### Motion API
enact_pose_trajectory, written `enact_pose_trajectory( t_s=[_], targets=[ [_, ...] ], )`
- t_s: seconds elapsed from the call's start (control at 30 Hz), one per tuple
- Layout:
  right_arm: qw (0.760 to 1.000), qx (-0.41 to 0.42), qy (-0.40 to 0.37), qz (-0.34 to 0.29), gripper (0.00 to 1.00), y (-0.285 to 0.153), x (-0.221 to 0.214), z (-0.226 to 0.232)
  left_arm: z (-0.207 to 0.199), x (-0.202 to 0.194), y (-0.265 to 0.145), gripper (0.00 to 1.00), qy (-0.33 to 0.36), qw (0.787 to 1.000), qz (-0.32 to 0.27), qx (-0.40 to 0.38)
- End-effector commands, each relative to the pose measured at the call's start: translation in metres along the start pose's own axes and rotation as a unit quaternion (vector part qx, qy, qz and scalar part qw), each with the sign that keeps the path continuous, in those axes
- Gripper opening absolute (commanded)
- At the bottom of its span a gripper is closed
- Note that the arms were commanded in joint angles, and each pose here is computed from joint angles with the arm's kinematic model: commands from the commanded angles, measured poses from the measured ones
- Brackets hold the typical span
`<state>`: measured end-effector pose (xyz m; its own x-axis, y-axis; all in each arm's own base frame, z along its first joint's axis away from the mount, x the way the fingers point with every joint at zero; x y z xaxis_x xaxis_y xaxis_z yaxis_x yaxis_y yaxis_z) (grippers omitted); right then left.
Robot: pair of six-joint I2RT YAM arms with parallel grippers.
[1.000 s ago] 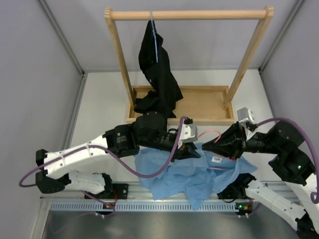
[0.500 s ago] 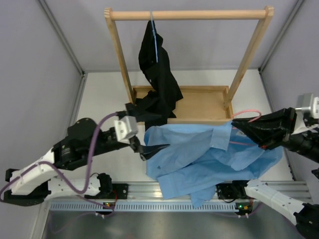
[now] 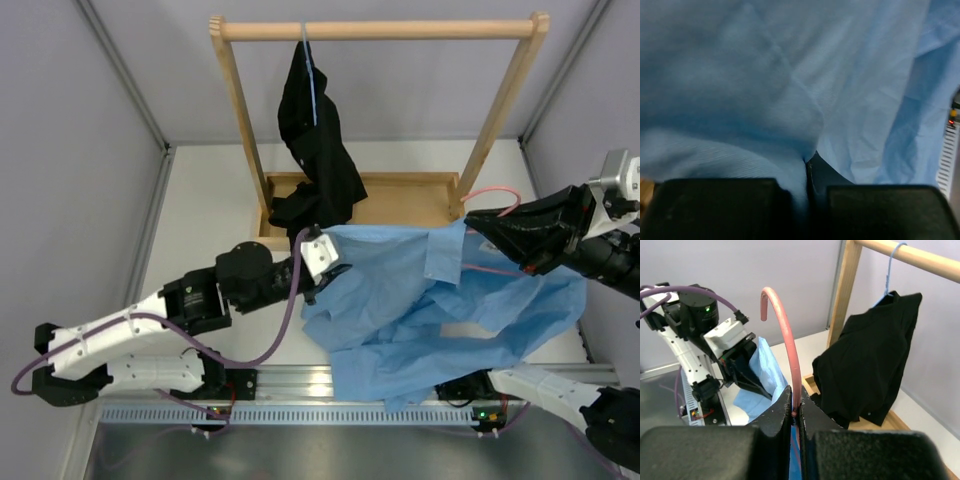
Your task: Place the shirt on the hanger
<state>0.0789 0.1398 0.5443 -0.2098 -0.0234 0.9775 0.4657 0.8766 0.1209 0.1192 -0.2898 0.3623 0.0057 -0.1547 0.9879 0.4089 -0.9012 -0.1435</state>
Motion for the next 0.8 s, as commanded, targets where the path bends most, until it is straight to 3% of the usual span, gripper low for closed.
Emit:
enact_pose_trajectory(
  t_s=[0.0,0.13,0.23,0.53,0.6,0.67,0.77],
  targets=[
    [0.999,-0.043,-0.019,-0.022,0.00,-0.011,0.014,-0.010,0.047,0.009,-0.006,0.00,-0.046,0.985,-0.022,0.163],
    [0.994,-0.112,-0.015,-0.007,0.00,-0.018,0.002,-0.029,0.071,-0.002,-0.022,0.00,-0.115,0.958,-0.046,0.260],
    [0.991,-0.135,-0.013,-0.001,0.00,-0.019,-0.004,-0.036,0.077,0.001,-0.037,0.00,-0.138,0.948,-0.075,0.277],
    [0.992,-0.125,0.000,-0.004,0.00,-0.007,-0.007,-0.036,0.060,0.007,-0.024,0.00,-0.135,0.964,-0.071,0.218],
    [0.991,-0.131,-0.001,-0.001,0.00,-0.007,-0.009,-0.038,0.062,0.003,-0.022,0.04,-0.135,0.962,-0.064,0.230],
    [0.988,-0.152,0.001,0.002,0.00,-0.010,-0.011,-0.044,0.069,0.000,-0.026,0.09,-0.141,0.954,-0.063,0.257],
    [0.982,-0.190,0.004,0.004,0.00,-0.017,-0.012,-0.054,0.089,-0.002,-0.046,0.00,-0.165,0.927,-0.080,0.327]
  ],
)
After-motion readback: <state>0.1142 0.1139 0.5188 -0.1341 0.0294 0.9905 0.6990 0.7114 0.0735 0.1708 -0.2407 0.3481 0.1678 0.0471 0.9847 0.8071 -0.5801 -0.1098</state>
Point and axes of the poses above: each gripper's point midway between its finger pads, its own y axis out along the fingers, its own z axis along the line the jaws close on, x = y × z, the point moved 2 cm from there along -y, back along the fingers, and after that the axes turned 5 degrees about -y, right-handed, at the moved point
